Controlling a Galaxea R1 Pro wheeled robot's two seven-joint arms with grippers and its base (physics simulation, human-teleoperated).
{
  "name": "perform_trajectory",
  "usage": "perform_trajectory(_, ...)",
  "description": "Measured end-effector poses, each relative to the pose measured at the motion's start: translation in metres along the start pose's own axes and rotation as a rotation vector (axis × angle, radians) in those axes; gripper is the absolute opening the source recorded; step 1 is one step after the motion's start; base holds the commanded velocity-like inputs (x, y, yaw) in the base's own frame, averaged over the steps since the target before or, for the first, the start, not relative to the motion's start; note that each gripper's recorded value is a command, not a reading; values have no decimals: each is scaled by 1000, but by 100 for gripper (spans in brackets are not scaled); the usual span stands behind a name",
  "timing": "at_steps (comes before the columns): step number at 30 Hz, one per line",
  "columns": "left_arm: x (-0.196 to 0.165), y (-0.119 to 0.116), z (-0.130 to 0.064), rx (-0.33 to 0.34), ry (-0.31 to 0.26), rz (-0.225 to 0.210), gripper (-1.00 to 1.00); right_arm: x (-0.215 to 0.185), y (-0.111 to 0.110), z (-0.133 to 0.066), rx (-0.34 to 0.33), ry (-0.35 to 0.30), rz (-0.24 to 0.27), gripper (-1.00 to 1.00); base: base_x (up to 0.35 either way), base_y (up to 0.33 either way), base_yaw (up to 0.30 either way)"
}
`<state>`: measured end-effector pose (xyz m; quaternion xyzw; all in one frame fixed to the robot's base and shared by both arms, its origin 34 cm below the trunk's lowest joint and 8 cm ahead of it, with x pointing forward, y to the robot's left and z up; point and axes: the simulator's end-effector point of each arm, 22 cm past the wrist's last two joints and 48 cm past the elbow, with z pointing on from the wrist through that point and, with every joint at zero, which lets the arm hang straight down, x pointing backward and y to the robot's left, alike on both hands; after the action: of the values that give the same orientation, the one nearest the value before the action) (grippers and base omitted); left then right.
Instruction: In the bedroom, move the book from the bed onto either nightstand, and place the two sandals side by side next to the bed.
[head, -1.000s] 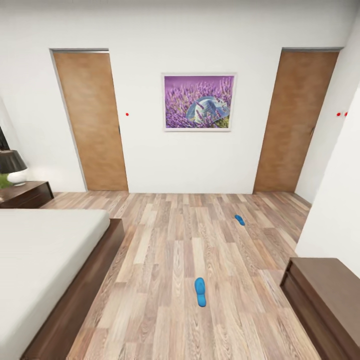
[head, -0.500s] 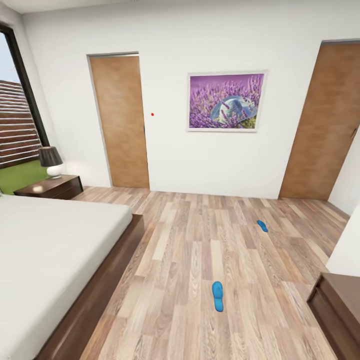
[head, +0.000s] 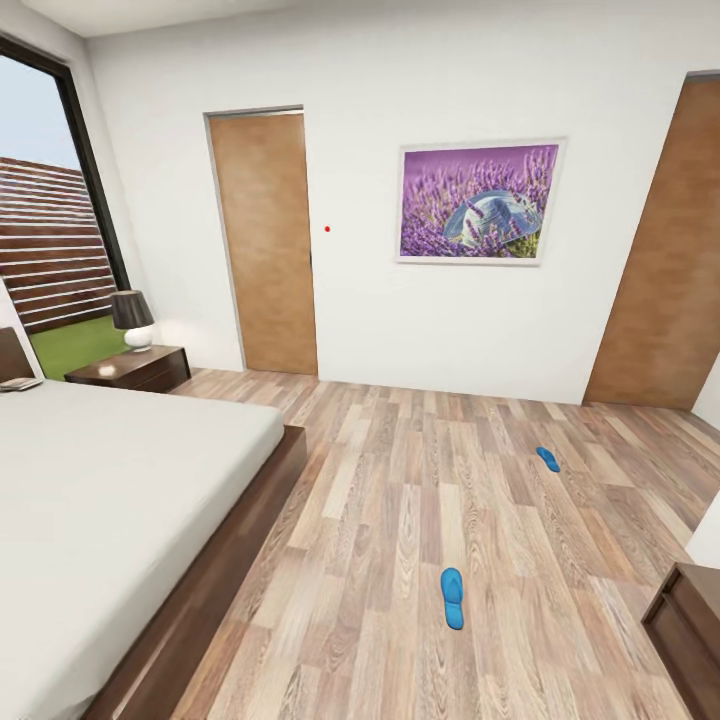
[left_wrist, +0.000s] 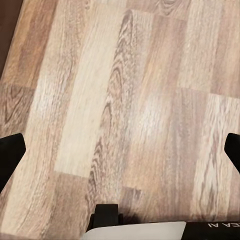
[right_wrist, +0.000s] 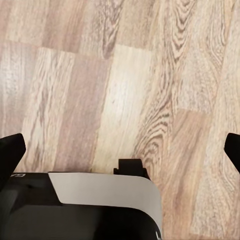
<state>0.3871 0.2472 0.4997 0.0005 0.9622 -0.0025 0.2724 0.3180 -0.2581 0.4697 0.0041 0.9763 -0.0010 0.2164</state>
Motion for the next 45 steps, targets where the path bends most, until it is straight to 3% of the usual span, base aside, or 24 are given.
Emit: perform_trajectory(45, 8, 0, 1, -1, 19, -1, 100, 8, 4, 0, -6, 20, -1, 100, 0, 0, 0)
